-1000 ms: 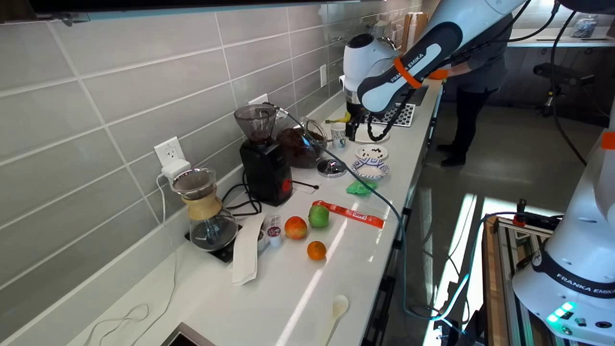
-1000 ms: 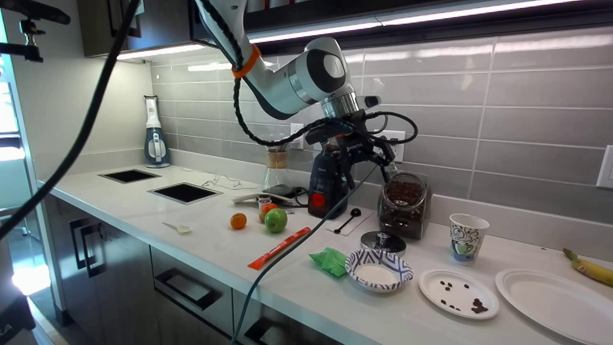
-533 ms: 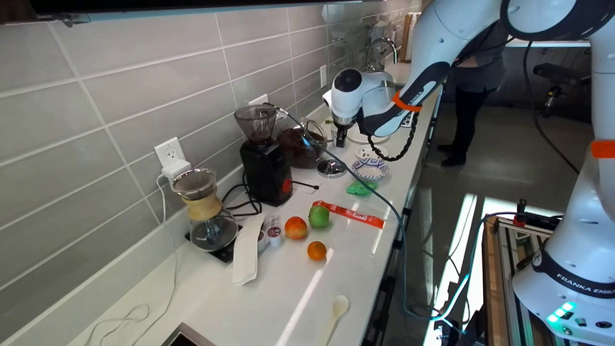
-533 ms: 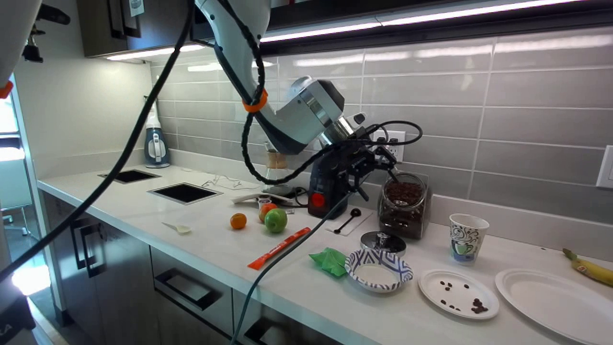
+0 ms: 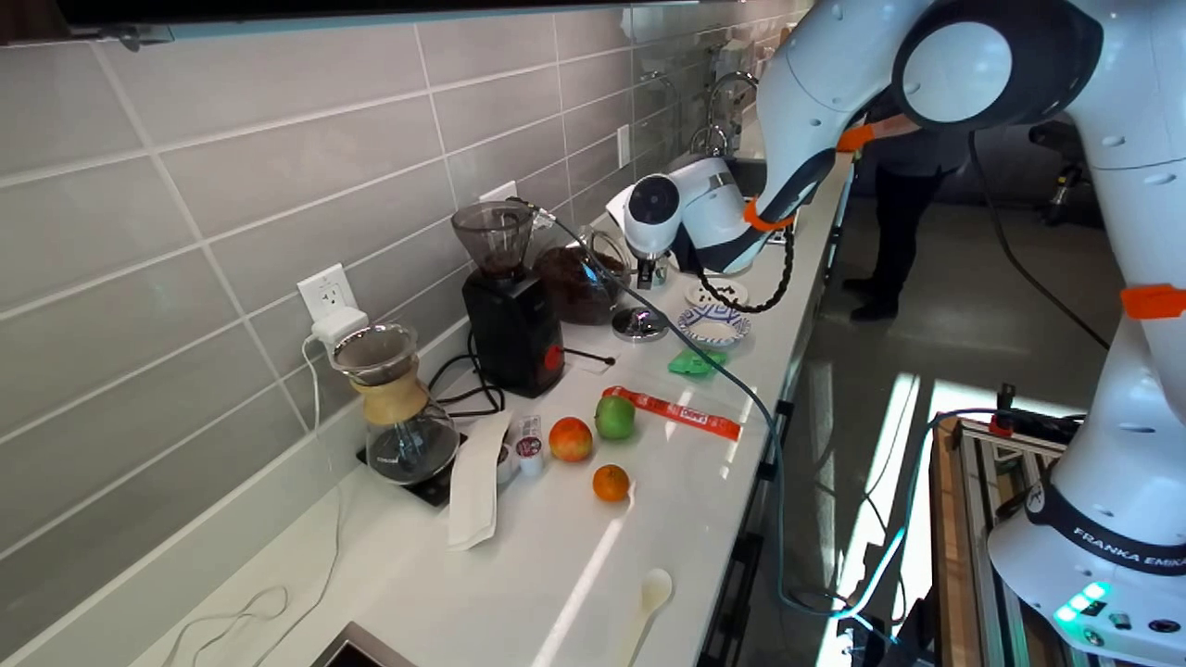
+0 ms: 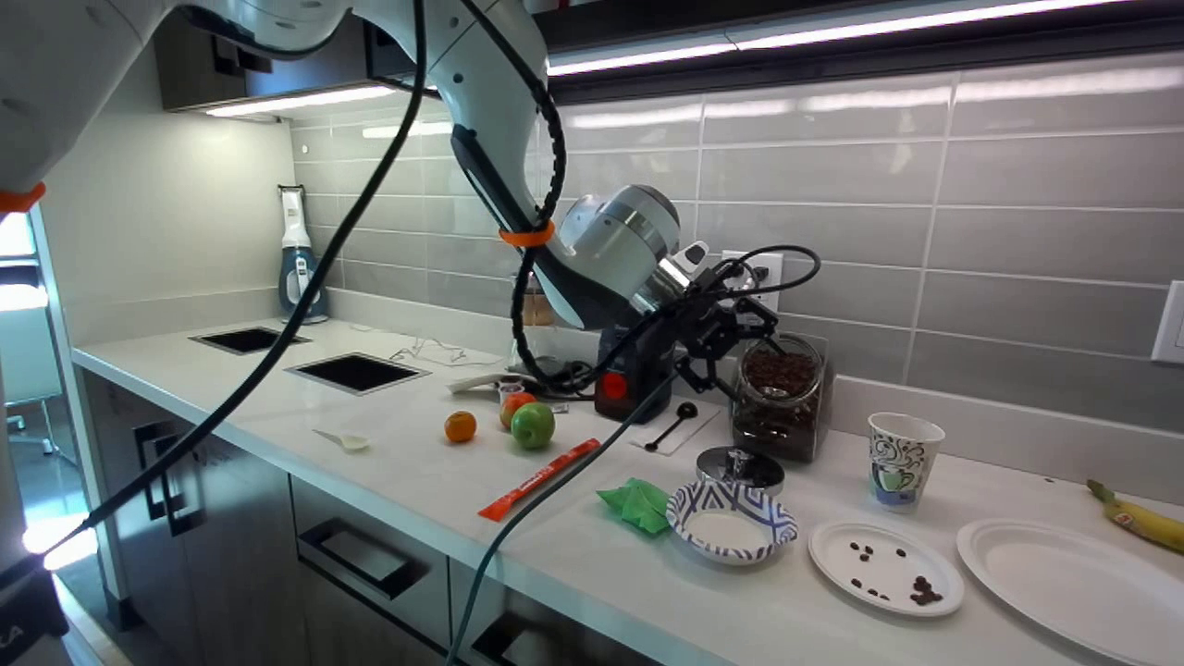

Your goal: Scoop some of the beans in the jar and put them on the plate

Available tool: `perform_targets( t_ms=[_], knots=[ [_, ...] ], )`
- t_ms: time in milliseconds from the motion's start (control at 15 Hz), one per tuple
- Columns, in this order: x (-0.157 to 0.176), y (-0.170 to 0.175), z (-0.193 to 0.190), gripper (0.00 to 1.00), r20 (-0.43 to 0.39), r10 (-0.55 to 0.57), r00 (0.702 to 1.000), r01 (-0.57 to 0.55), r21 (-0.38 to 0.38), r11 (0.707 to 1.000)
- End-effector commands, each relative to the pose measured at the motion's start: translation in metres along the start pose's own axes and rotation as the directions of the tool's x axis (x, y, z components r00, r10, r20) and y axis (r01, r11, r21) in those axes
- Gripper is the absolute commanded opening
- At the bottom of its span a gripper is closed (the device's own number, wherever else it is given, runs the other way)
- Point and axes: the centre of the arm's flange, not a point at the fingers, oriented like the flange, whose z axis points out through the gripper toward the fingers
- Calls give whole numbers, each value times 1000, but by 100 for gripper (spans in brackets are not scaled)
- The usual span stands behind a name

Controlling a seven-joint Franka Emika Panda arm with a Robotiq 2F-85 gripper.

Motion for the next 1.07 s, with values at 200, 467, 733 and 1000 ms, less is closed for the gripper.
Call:
perform_targets(
  t_ms=[200, 467, 733, 1000],
  knots=[
    [8, -22, 33, 100, 6, 61, 998, -60, -54, 997],
    [15, -25, 40, 92, -15, 88, 996, -89, -73, 993],
    [19, -28, 42, 70, -24, 101, 995, -103, -96, 990],
    [22, -29, 44, 52, -25, 106, 994, -108, -105, 989]
  ],
)
